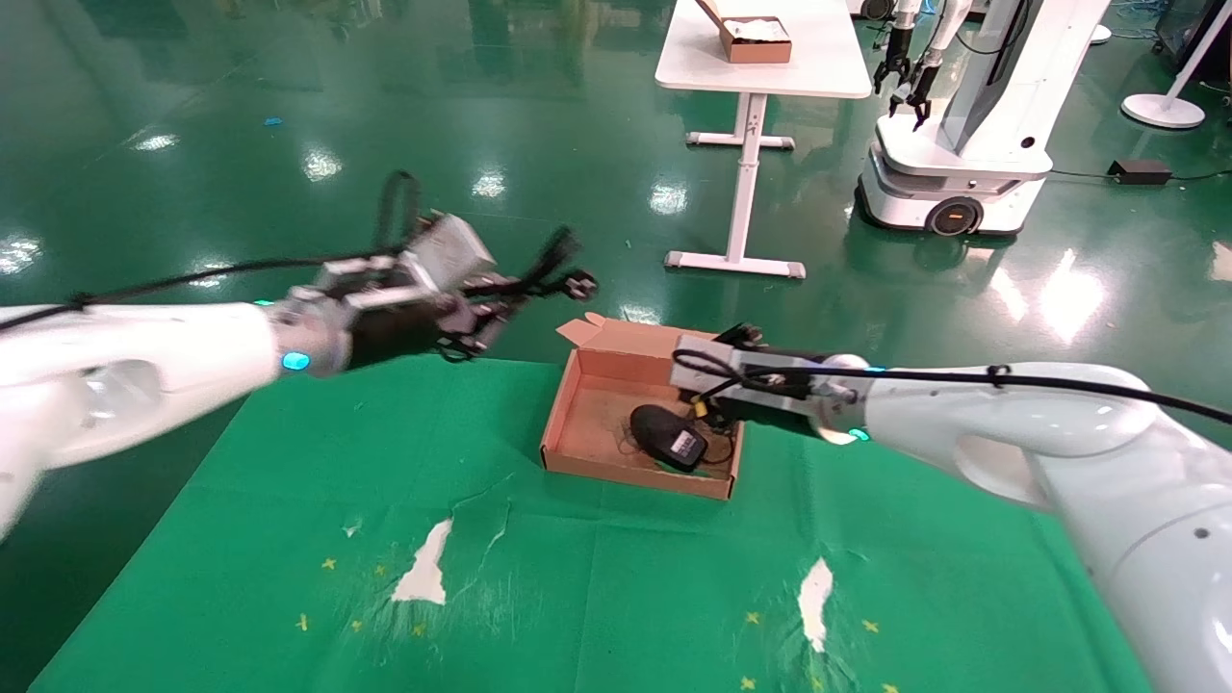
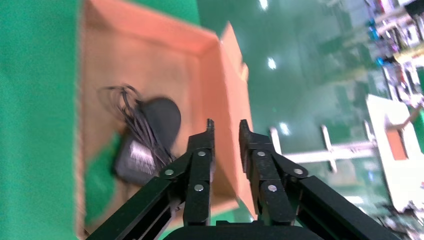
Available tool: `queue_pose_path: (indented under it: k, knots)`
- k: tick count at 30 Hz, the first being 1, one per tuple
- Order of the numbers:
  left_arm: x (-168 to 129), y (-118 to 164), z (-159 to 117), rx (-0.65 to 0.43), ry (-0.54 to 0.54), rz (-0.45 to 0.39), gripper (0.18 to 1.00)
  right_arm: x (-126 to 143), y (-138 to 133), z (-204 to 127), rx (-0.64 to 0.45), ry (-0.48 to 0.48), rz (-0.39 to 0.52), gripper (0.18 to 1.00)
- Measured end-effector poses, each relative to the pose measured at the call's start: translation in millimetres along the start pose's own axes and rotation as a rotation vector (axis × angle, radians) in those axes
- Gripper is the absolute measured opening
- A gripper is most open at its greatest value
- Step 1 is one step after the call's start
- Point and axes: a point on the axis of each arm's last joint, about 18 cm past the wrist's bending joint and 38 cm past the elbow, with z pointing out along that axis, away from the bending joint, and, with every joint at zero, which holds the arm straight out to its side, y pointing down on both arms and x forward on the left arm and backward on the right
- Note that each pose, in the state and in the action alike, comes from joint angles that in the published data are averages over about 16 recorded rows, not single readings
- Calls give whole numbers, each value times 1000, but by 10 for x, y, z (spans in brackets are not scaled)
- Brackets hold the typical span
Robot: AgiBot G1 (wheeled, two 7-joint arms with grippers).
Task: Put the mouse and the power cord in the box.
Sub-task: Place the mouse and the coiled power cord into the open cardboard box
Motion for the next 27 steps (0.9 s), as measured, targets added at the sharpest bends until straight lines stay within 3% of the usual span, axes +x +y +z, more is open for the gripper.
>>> queue_pose_path:
  k: [7, 13, 18, 27]
  knots:
    - [389, -173, 221, 44, 112, 99, 264, 649, 193, -420, -31, 114, -29, 346]
    - [545, -292, 325, 79, 134, 146, 264, 1044, 242, -845, 7, 144, -64, 459]
    - [526, -372, 391, 88, 90, 144, 264, 1137, 230, -1083, 64, 123, -86, 569]
    - [490, -434, 455, 92, 31, 105, 269, 1118, 197, -1183, 114, 95, -94, 773]
